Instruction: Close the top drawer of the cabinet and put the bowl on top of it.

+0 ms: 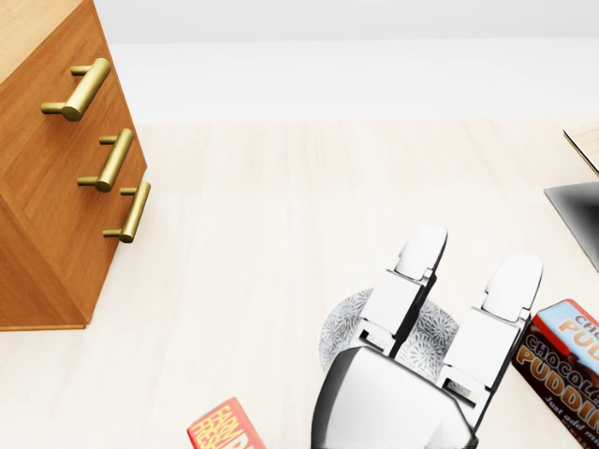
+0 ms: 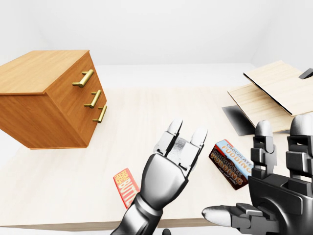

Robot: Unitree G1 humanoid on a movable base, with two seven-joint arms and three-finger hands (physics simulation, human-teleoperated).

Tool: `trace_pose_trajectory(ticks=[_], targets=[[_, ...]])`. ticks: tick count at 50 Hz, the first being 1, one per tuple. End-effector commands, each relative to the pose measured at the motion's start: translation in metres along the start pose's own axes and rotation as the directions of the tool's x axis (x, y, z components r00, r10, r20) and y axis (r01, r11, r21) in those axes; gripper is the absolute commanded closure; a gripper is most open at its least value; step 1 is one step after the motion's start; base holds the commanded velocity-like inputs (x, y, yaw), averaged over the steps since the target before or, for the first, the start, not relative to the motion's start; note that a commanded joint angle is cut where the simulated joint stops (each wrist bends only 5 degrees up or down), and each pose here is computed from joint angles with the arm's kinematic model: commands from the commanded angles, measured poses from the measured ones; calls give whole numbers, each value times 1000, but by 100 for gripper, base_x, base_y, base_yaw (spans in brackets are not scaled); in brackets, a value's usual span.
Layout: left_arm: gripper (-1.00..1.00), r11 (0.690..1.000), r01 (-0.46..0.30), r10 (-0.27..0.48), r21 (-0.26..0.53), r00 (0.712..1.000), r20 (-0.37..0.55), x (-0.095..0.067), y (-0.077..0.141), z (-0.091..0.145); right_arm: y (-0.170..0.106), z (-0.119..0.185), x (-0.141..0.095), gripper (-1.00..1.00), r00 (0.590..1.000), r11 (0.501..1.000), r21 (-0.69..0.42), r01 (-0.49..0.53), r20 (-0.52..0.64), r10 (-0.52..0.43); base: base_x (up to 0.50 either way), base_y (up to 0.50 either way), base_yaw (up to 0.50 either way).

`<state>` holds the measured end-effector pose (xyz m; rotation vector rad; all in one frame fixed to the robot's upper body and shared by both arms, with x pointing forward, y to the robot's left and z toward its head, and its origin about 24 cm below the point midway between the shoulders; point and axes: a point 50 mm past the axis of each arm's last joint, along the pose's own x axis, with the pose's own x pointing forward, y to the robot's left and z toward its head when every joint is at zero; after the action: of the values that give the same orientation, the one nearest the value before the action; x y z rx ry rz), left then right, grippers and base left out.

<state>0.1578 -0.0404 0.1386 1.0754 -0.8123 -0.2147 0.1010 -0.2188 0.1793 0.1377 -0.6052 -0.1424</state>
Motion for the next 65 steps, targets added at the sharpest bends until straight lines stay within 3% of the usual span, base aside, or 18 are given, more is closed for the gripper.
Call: trace_pose_trajectory(ticks=[1, 24, 33, 51, 65], targets=[[-100, 998, 54, -53, 44, 998, -19, 9, -11, -4, -1, 1, 0, -100, 1000, 1000, 7, 1, -2, -1, 0, 0, 0], [-100, 995, 95, -95, 4, 994, -58, 8, -22, -13, 0, 1, 0, -100, 1000, 1000, 6, 0, 7, 0, 0, 0, 0], [-100, 987, 149, -145, 61, 987, -72, 5, -32, -19, 1, 0, 0, -100, 1000, 1000, 6, -2, -3, 2, 0, 0, 0], [-100, 980, 177, -168, 90, 981, -92, 2, -30, -25, 1, -1, 0, -100, 1000, 1000, 7, -3, -3, 3, 0, 0, 0], [-100, 970, 220, -205, 100, 969, -142, 3, -40, -39, 2, -1, 1, -100, 1000, 1000, 6, -3, 1, 3, 0, 0, 0]])
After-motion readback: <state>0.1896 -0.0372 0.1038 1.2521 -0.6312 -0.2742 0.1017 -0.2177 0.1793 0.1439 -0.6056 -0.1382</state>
